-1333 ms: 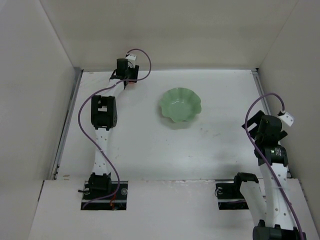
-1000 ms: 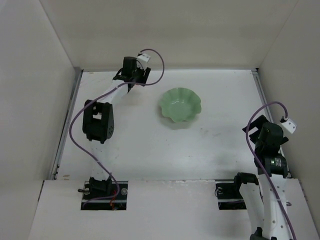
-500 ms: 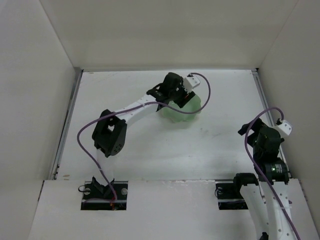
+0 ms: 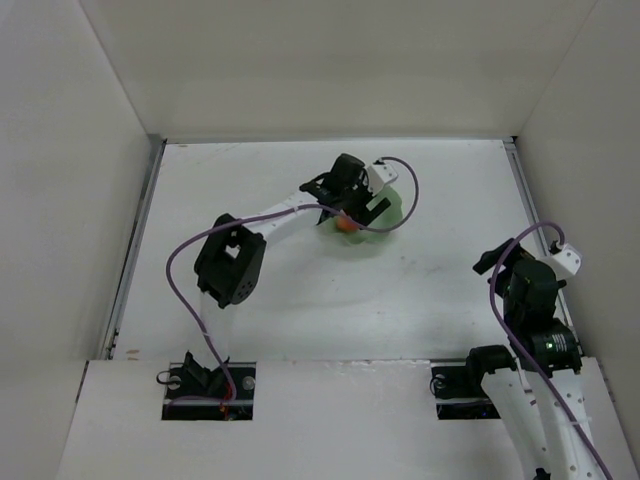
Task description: Place and organize the fake fruits in the fruit bowl
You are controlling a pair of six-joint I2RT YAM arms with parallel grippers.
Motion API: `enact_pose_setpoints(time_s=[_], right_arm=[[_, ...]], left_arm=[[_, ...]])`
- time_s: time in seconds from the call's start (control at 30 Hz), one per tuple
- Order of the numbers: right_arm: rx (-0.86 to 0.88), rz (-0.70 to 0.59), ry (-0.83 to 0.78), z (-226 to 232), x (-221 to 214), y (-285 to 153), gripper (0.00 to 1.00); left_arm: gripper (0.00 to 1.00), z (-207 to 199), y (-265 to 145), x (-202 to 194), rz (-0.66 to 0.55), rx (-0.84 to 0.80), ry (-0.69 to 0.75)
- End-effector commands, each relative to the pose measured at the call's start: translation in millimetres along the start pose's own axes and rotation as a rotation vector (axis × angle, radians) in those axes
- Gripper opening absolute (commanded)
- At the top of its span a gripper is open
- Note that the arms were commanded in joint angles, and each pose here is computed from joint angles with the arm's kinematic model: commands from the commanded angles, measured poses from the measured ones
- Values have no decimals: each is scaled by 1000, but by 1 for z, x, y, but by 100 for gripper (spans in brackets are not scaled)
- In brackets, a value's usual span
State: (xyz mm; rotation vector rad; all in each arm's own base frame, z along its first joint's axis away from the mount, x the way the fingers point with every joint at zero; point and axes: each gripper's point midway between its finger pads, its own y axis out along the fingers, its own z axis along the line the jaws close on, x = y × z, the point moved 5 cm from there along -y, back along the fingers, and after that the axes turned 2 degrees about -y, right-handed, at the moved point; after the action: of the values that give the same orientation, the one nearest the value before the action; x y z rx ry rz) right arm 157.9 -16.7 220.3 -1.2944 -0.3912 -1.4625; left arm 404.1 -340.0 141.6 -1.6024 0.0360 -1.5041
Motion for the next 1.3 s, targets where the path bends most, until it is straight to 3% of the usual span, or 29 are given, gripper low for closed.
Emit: enact_pose_setpoints(time_s=[0.0, 0.13, 0.23, 0.4, 0.57, 0.67, 0.93, 1.27], right_arm=[[-18, -30, 17, -1, 6, -3, 100], [-19, -25, 14, -1, 5, -2, 100], [-23, -20, 11, -1, 5, 0, 100], [-25, -8, 2, 0, 3, 3, 100], [-24, -9, 1, 0, 2, 4, 100], [-21, -6, -2, 1, 2, 4, 100], [-13, 2, -8, 2, 0, 4, 100], [-4, -12, 2, 2, 2, 1, 100]], left_arm=[[100, 26, -56, 60, -174, 99, 1], [100, 47, -112, 66, -188, 209, -25], [100, 71, -160, 36, -138, 270, -103], [100, 110, -231, -48, -52, 382, -393], [100, 140, -302, -155, 12, 639, -706], [100, 142, -334, -212, 33, 777, -824], [100, 126, -345, -263, 144, 896, -905], [100, 135, -347, -256, 107, 917, -918]])
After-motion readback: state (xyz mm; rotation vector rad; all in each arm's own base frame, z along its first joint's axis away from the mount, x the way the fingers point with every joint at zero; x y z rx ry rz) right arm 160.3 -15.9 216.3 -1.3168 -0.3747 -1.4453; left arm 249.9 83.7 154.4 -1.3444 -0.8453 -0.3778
